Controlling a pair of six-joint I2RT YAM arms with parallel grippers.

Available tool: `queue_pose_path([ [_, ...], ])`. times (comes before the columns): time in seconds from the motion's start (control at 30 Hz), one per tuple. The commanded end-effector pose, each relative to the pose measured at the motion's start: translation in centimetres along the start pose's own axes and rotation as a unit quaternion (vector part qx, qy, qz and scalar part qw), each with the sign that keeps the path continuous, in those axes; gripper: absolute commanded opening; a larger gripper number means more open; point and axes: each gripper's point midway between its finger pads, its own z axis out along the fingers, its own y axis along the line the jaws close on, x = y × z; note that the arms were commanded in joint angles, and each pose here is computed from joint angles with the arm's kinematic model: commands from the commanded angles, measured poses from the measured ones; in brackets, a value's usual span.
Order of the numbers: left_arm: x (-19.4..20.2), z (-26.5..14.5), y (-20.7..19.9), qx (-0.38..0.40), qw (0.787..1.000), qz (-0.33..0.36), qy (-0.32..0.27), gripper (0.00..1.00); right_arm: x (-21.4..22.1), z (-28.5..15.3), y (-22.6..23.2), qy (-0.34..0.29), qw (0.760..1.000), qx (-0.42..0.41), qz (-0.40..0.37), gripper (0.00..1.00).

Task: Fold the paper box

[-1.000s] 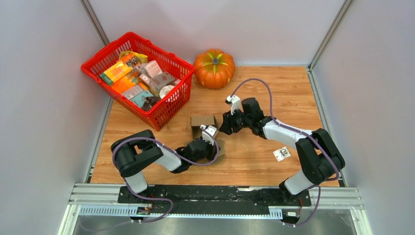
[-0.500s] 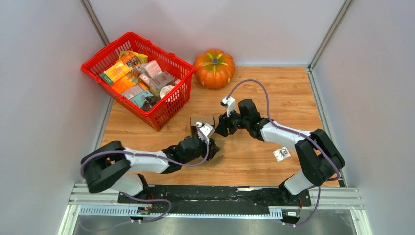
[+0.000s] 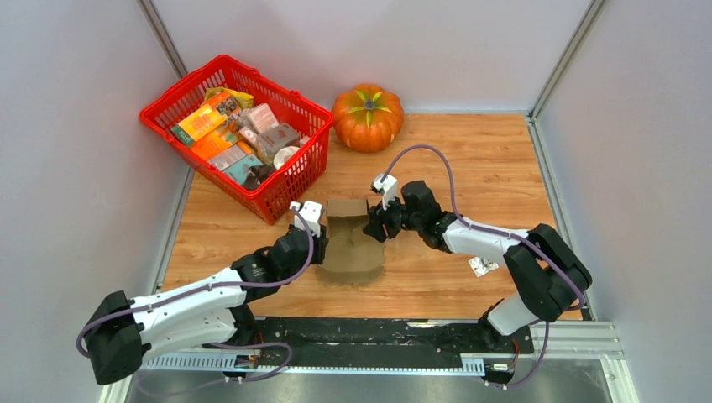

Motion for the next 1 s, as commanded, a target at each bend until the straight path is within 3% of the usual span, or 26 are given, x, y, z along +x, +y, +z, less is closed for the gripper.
queue_pose_path([
  [0.0,0.3,0.5,3.6,-0.089,0.996,0.015,0.001,0.43,-2.7,0.0,-0.2,-0.06,0.996,0.046,-0.054,0.52],
  [0.13,-0.7,1.8,4.5,-0.132,0.991,0.032,-0.01,0.44,-2.8,0.3,-0.1,-0.079,0.991,0.079,-0.073,0.52],
  [0.3,-2.3,4.0,3.5,-0.13,0.99,0.043,-0.039,0.43,-3.5,0.4,-0.5,-0.11,0.984,0.115,-0.081,0.52],
  [0.6,-2.8,6.0,2.6,-0.125,0.99,0.043,-0.04,0.48,-4.5,1.2,-0.7,-0.141,0.974,0.15,-0.094,0.48],
  [0.87,-2.6,7.0,3.0,-0.141,0.988,0.045,-0.034,0.39,-4.7,2.3,-0.2,-0.148,0.972,0.153,-0.102,0.32],
  [0.97,-2.4,7.5,3.2,-0.145,0.988,0.047,-0.03,0.34,-4.8,2.8,-0.1,-0.152,0.971,0.15,-0.105,0.31],
])
